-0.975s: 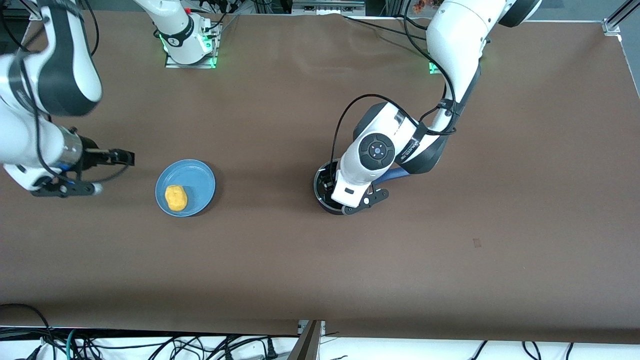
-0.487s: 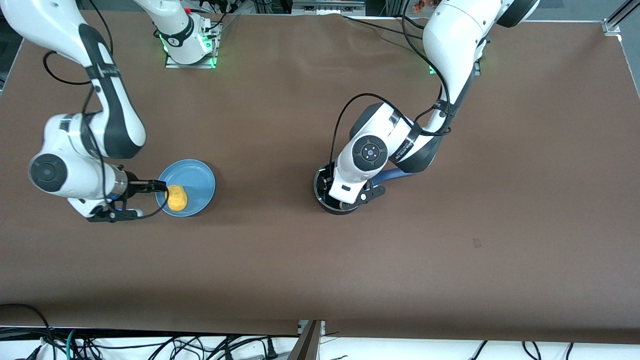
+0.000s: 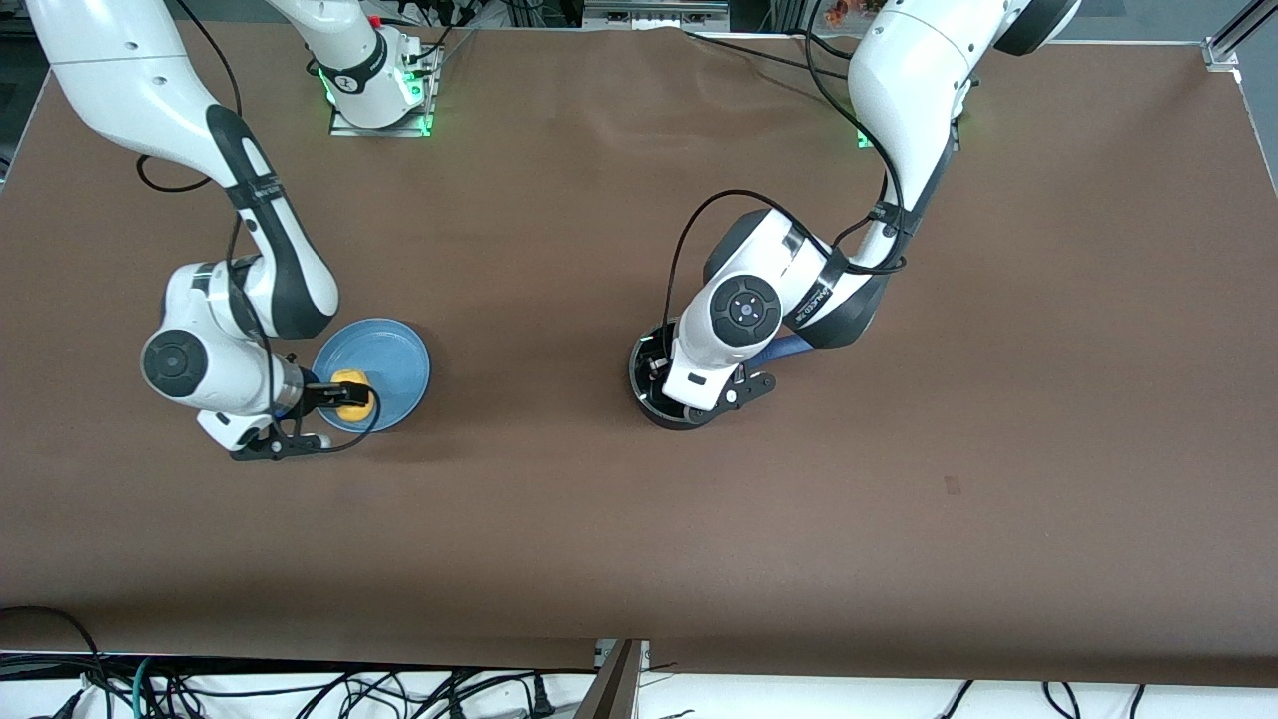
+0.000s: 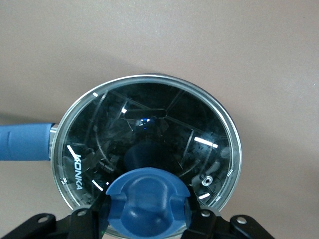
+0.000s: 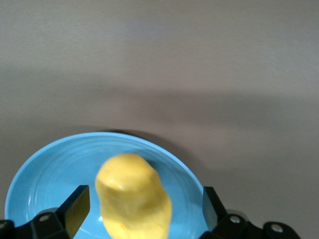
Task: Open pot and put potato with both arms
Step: 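Grasp the lid knob with the left gripper while the right gripper reaches the potato, then lift the glass lid off the pot and set it beside with the left gripper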
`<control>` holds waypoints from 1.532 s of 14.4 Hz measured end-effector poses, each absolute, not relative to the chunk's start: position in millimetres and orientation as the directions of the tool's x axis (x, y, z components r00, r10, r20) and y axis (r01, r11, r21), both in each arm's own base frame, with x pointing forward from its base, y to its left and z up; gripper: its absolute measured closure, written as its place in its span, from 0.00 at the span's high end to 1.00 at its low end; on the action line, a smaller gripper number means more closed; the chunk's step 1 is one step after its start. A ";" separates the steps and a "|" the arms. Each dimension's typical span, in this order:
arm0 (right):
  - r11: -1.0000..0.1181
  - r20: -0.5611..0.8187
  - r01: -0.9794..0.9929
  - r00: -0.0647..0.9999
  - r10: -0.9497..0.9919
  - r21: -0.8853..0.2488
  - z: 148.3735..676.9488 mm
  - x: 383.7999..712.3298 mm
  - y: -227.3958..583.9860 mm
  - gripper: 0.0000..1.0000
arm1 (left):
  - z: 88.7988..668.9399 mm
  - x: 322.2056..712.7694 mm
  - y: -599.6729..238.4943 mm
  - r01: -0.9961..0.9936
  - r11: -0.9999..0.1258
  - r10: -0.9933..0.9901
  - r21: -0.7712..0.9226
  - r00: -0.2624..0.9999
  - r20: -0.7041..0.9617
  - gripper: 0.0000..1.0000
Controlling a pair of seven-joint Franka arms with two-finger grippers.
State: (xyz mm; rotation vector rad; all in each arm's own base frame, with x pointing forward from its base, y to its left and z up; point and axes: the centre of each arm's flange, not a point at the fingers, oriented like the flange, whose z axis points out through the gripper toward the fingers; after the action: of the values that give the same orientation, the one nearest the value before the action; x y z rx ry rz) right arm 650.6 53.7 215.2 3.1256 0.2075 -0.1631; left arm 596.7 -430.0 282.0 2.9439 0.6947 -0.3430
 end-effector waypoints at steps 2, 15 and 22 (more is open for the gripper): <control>-0.988 -0.106 0.155 0.982 0.155 -0.004 209.7 649.2 65.6 1.00 | 282.0 596.6 -430.0 0.443 -0.895 0.421 0.044 0.875 -0.240 0.60; -0.978 -0.133 0.211 0.969 0.210 -0.007 196.7 641.8 71.7 0.75 | 429.2 656.4 -161.4 0.150 -0.982 0.100 0.111 0.925 -0.367 0.60; -0.976 -0.121 0.218 0.969 0.216 -0.005 218.0 648.8 75.1 0.58 | 380.4 639.6 32.1 -0.013 -0.995 -0.044 0.104 0.954 -0.297 0.60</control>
State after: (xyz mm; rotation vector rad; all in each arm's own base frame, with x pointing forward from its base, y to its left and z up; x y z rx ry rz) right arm 648.8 75.1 218.0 3.1084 0.3426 -0.1899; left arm 639.6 32.1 380.4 3.0057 -0.0437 -0.4600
